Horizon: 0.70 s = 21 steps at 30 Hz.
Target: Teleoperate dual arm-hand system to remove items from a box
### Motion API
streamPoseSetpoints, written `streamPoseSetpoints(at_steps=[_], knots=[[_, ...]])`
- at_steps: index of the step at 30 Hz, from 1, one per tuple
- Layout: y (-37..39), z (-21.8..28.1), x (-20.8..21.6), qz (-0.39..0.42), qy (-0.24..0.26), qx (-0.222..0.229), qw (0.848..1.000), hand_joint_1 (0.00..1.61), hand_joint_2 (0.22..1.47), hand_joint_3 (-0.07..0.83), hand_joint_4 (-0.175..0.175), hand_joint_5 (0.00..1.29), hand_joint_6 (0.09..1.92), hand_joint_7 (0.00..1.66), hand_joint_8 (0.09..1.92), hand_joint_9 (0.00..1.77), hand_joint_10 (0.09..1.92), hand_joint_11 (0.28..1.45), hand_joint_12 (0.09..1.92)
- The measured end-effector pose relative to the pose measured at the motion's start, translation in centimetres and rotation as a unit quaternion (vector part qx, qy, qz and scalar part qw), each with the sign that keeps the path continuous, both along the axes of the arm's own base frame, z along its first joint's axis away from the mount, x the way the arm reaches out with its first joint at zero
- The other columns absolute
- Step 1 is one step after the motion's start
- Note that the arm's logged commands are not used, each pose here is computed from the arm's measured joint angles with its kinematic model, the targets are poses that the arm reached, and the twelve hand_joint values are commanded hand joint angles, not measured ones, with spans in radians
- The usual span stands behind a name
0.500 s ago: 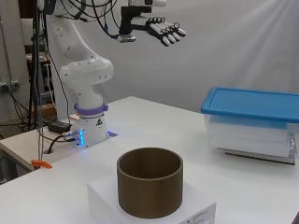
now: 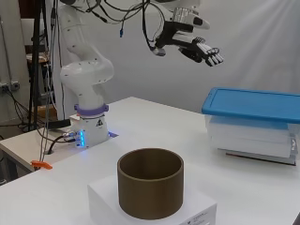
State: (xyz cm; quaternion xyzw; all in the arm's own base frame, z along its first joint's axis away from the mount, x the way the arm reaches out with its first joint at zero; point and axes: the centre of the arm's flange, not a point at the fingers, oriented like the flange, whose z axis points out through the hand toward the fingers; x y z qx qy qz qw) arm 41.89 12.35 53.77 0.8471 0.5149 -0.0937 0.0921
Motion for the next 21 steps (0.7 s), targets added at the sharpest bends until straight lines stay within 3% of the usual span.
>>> streamPoseSetpoints(at_steps=[6, 9, 12, 14, 21], knots=[[3.4, -6.1, -3.6, 0.06, 0.031, 0.004, 0.998, 0.03, 0.89, -0.006, -0.039, 0.11, 0.09, 0.14, 0.09, 0.28, 0.09, 0.43, 0.09], [3.8, -8.7, -4.5, 0.064, -0.003, 0.004, 0.998, 0.09, 0.91, 0.003, -0.061, 0.02, 0.09, 0.06, 0.09, 0.24, 0.09, 0.42, 0.09], [3.6, -11.1, -4.4, 0.051, -0.062, -0.009, 0.997, 0.16, 0.91, 0.003, -0.082, 0.0, 0.09, 0.03, 0.09, 0.22, 0.09, 0.41, 0.09], [3.6, -12.2, -4.4, 0.05, -0.072, -0.024, 0.996, 0.19, 0.9, -0.003, -0.088, 0.0, 0.09, 0.01, 0.09, 0.2, 0.09, 0.41, 0.09], [6.1, -15.4, -4.8, 0.136, -0.071, -0.171, 0.973, 0.28, 0.85, -0.016, -0.086, 0.0, 0.09, 0.0, 0.09, 0.09, 0.09, 0.36, 0.09]])
